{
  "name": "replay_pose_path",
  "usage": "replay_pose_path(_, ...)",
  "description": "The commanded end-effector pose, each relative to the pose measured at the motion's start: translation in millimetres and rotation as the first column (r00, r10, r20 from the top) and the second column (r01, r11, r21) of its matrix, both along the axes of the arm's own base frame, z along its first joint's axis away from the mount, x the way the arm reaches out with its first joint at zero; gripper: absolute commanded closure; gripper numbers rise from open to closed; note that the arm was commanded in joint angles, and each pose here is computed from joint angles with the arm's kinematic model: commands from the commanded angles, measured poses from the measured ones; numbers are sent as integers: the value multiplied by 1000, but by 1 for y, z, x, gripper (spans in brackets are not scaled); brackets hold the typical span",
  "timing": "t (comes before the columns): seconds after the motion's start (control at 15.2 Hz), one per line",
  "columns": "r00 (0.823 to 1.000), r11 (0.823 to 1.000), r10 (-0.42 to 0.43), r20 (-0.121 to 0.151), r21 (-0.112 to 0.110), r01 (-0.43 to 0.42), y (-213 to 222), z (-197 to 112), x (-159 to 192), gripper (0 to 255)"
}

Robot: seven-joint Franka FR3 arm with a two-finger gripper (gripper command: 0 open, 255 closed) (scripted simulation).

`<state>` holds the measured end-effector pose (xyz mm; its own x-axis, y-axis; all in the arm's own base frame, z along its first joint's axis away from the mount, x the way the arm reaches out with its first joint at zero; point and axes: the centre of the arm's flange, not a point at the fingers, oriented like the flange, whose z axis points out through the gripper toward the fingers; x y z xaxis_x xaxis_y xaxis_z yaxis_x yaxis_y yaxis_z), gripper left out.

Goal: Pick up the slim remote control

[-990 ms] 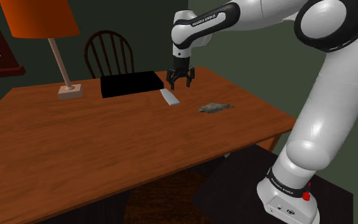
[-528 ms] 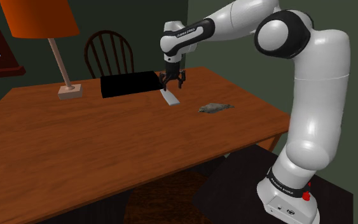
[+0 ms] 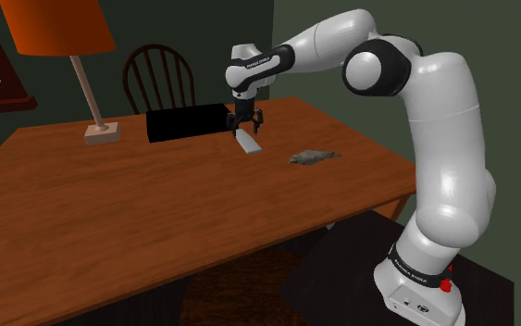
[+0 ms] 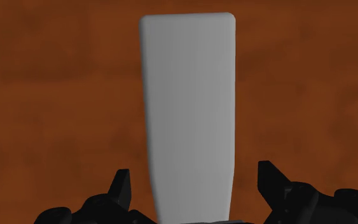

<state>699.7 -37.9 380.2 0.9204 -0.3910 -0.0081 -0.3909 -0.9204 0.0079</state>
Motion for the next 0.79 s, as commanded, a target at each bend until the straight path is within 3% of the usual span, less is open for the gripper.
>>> replay_pose_path(0.0,1000,1000,0,0,0,0,0,-10,0,0)
replay_pose_path(0.26,1000,1000,0,0,0,0,0,-24,0,0)
replay_pose_path(0.33,1000,1000,0,0,0,0,0,-23,0,255)
replay_pose_path(0.73,1000,1000,0,0,0,0,0,-24,0,255)
